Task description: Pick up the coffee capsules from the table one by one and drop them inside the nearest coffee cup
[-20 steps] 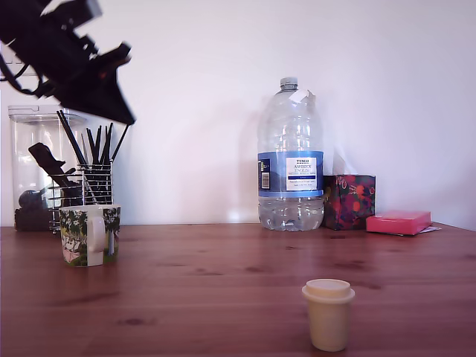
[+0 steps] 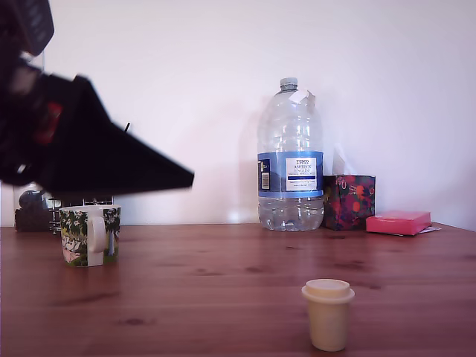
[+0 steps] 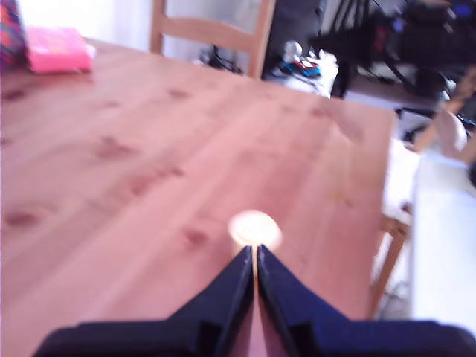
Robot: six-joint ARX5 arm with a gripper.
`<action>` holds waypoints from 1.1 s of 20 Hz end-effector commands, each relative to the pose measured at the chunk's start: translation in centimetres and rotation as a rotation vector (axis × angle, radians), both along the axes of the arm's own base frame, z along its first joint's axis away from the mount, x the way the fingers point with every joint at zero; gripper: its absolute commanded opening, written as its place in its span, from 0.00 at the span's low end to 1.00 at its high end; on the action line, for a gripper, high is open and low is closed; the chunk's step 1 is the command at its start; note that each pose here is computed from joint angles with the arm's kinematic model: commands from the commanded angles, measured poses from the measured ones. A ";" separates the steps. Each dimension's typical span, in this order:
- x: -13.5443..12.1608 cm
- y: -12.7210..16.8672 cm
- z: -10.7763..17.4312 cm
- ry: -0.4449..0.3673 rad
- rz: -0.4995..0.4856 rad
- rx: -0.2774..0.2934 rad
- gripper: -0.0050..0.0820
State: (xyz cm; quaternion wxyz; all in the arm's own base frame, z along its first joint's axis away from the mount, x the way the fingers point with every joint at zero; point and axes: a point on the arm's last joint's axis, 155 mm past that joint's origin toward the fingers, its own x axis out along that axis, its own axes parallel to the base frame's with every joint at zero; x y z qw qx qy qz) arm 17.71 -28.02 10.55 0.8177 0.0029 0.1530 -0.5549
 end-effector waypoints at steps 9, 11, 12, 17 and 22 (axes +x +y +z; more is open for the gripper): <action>-0.8 0.6 -2.0 0.005 0.035 0.049 0.34; -0.3 0.7 -2.0 -0.001 0.058 0.048 0.70; -0.3 0.7 -1.9 -0.014 0.057 0.049 0.79; 0.0 0.4 -1.8 -0.035 0.056 0.046 0.80; 0.1 -0.7 -2.0 -0.040 0.036 0.041 0.80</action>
